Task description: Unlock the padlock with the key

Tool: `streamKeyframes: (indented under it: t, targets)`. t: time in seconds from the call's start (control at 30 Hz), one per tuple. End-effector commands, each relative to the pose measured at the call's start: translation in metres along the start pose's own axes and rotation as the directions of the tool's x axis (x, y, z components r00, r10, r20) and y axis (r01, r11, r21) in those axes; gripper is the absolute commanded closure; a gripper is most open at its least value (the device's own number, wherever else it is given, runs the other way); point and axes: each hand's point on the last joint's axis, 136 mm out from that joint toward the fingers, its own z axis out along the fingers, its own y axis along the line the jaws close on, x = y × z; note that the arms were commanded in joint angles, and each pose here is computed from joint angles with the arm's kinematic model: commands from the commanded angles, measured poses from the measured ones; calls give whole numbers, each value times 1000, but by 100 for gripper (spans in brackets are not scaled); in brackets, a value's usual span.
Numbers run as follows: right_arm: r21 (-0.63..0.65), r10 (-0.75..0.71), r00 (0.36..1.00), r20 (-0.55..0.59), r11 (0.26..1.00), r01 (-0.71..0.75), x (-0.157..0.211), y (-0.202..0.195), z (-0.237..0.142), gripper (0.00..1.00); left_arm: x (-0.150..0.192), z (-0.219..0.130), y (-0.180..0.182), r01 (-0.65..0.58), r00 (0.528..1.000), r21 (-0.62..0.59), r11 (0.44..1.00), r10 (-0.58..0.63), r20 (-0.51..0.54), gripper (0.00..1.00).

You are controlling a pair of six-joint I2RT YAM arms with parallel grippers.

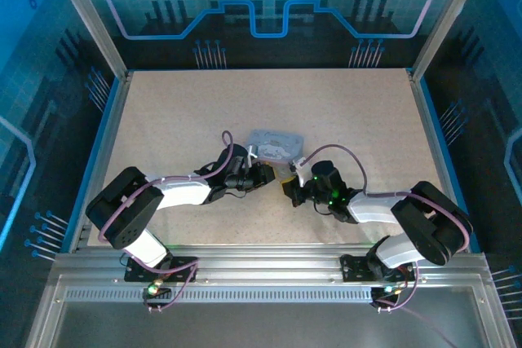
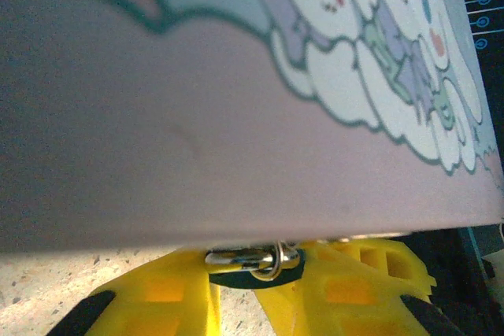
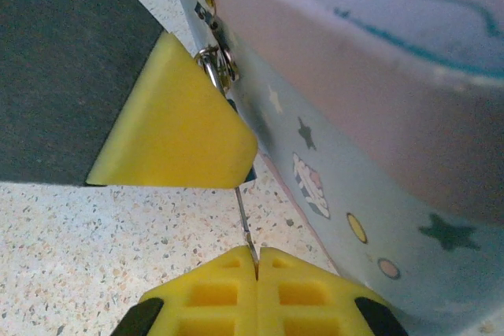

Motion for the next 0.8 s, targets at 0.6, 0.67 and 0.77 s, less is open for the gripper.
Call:
streamKeyframes:
  t: [0.6, 0.67, 0.77]
  targets:
    - [0, -39, 990, 136, 999, 39, -37, 10, 1, 100, 4, -2, -21, 30, 999, 76, 997, -28, -32, 87]
    - [2, -43, 989, 143, 999, 43, -39, 11, 2, 100, 4, -2, -21, 31, 999, 77, 997, -29, -32, 87]
    - [1, -42, 987, 154, 999, 42, -42, 12, 3, 100, 4, -2, -20, 34, 999, 74, 997, -32, -31, 87]
